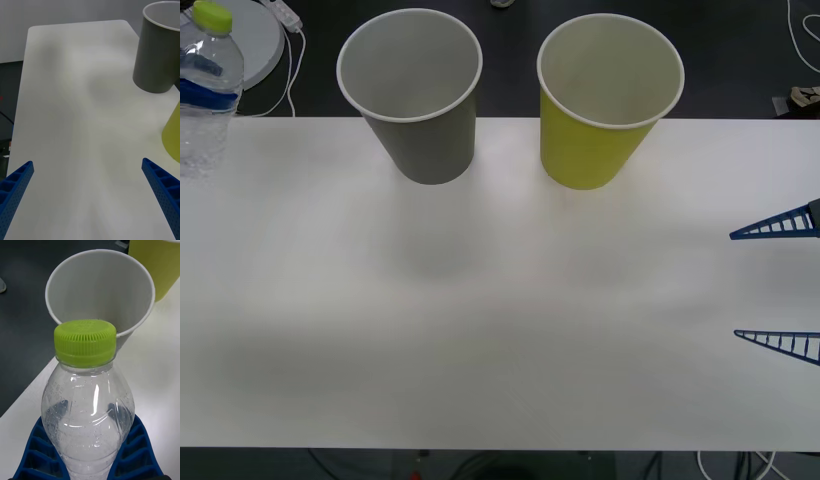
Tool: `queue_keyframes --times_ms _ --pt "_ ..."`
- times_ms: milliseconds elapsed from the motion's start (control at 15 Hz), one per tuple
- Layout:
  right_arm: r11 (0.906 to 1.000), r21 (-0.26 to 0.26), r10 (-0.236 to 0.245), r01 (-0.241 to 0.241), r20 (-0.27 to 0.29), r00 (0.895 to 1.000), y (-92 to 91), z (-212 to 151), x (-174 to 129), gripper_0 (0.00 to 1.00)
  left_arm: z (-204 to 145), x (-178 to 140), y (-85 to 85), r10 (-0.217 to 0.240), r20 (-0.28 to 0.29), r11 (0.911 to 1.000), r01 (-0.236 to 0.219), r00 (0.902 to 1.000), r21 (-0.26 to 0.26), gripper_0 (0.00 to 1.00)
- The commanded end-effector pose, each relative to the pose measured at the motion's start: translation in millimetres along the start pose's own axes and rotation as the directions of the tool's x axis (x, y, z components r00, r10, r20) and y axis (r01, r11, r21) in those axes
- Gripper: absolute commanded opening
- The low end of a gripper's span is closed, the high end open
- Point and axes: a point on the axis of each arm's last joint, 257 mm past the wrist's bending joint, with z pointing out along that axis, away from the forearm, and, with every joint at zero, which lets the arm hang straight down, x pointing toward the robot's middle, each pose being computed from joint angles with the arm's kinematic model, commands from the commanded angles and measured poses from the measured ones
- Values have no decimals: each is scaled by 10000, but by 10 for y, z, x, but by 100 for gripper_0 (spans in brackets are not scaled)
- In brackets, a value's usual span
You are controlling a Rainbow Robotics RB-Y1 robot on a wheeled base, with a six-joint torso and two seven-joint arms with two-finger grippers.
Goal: Put the can into the green bin and the plastic bottle into the gray bin
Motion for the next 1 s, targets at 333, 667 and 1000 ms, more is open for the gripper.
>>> queue_keyframes --times_ms 333,667,1000 --pt "10000 0 0 0 0 10000 0 0 0 100 192 -332 169 112 -254 9997 -107 9996 212 0" --pt "10000 0 0 0 0 10000 0 0 0 100 243 -533 248 181 -593 9992 -159 9981 371 0" --pt "10000 0 0 0 0 10000 0 0 0 100 269 -770 277 256 -953 9978 -196 9951 634 0"
